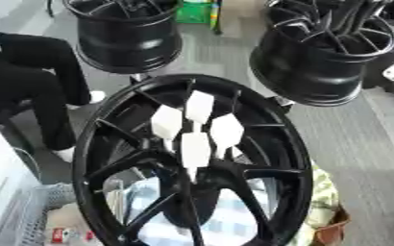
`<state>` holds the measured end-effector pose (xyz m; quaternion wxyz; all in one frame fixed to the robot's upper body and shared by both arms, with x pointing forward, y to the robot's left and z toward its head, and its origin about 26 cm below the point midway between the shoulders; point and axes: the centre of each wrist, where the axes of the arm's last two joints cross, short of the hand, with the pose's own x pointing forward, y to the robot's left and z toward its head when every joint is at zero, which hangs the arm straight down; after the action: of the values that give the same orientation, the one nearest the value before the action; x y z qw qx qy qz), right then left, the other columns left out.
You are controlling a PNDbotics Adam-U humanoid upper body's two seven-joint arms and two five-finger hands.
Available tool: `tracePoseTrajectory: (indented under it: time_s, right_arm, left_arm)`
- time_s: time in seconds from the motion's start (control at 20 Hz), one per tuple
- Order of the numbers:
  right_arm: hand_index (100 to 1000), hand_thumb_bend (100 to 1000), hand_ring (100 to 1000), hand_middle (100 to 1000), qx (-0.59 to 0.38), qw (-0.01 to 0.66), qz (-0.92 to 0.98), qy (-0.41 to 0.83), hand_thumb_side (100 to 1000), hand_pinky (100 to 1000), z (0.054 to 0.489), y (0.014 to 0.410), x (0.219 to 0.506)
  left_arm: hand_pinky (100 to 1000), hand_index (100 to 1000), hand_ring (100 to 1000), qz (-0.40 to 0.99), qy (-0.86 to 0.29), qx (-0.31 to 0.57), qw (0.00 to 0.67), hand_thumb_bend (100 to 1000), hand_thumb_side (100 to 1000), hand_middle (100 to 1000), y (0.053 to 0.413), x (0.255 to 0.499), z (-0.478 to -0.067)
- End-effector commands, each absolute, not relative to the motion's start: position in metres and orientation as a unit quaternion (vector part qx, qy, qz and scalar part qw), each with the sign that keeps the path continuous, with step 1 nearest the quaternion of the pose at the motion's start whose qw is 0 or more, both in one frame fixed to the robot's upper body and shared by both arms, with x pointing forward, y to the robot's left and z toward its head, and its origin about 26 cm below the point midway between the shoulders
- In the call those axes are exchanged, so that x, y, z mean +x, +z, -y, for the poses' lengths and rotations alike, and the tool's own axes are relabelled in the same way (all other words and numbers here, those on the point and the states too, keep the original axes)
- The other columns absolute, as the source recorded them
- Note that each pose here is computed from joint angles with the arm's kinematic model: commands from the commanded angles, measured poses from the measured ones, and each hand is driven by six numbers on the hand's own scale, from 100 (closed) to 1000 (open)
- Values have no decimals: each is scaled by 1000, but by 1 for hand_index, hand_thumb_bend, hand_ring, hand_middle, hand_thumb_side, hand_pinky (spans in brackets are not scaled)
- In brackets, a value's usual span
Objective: Pull the pin out of the wheel hub.
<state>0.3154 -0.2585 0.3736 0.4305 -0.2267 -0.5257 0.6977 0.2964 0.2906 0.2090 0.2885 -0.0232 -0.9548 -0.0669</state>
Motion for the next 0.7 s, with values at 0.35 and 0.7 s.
tracePoseTrajectory:
  time_s: [0.35,0.7]
  right_arm:
    - [802,627,756,703,-231,453,515,690,189,836,210,365,339]
    - [795,624,753,698,-218,484,497,687,187,827,179,348,354]
  left_arm:
    - [776,808,750,955,-82,-25,284,109,522,643,215,295,-290]
    - [776,808,750,954,-82,-29,287,106,526,643,214,295,-288]
